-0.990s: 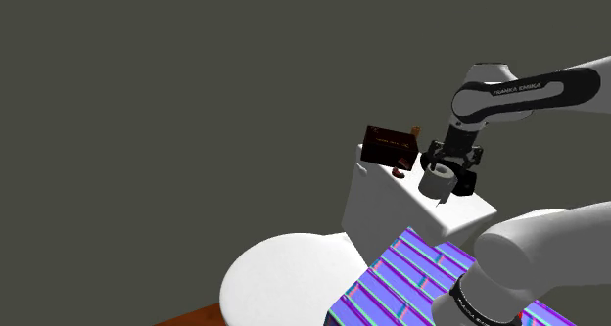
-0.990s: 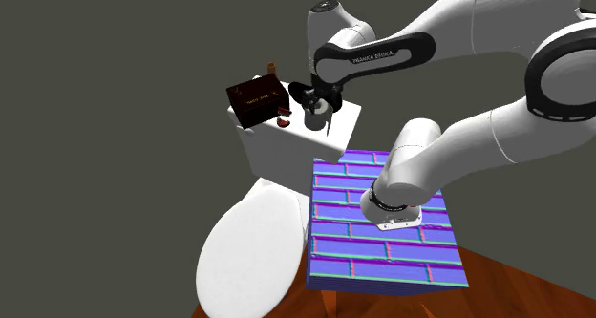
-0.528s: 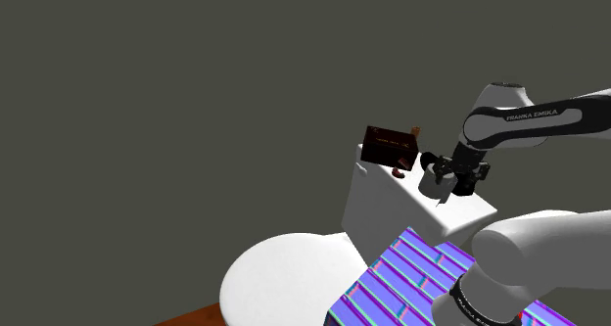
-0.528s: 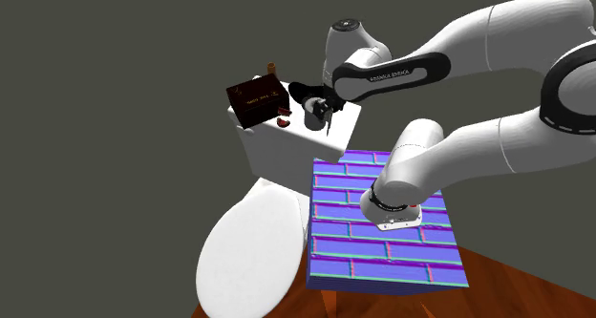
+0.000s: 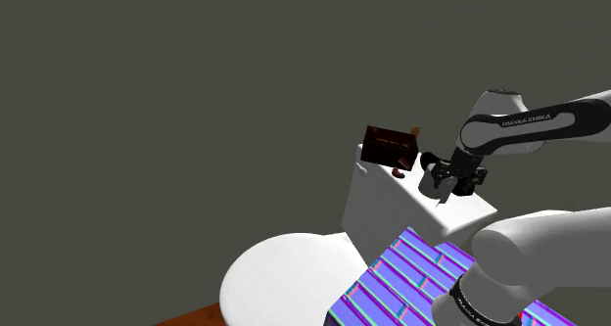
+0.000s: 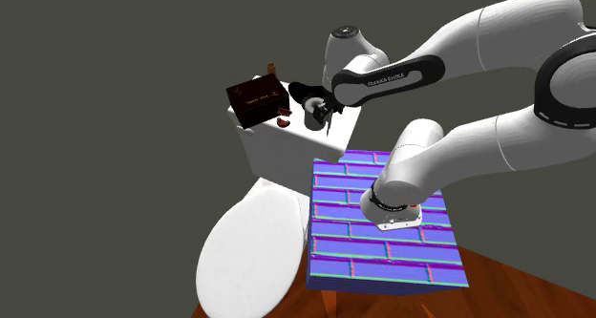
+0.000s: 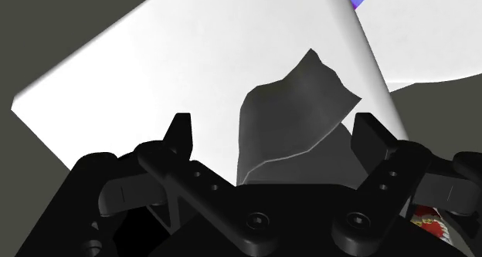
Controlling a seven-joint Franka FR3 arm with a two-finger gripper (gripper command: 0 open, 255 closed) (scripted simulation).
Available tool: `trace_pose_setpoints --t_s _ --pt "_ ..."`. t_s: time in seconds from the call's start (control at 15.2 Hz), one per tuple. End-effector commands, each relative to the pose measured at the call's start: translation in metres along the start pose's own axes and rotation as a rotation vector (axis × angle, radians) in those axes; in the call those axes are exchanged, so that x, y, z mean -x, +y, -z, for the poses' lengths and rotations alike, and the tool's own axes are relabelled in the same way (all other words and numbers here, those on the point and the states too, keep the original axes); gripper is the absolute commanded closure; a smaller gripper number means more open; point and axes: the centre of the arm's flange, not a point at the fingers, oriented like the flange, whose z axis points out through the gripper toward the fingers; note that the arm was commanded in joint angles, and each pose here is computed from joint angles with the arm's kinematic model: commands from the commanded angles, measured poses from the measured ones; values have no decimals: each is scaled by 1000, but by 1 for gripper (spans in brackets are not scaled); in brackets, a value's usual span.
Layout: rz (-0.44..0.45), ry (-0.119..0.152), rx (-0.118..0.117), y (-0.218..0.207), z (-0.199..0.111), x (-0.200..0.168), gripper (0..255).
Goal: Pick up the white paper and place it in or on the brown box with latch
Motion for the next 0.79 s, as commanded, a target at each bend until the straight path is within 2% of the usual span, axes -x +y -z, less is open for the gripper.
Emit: trace_pose_setpoints --t_s 0.0,0.07,0.13,0.73 --pt "0 0 0 0 0 0 0" --pt "0 0 0 0 0 0 0" --pt "0 0 0 0 0 0 255" --pt "0 0 0 0 0 0 255"
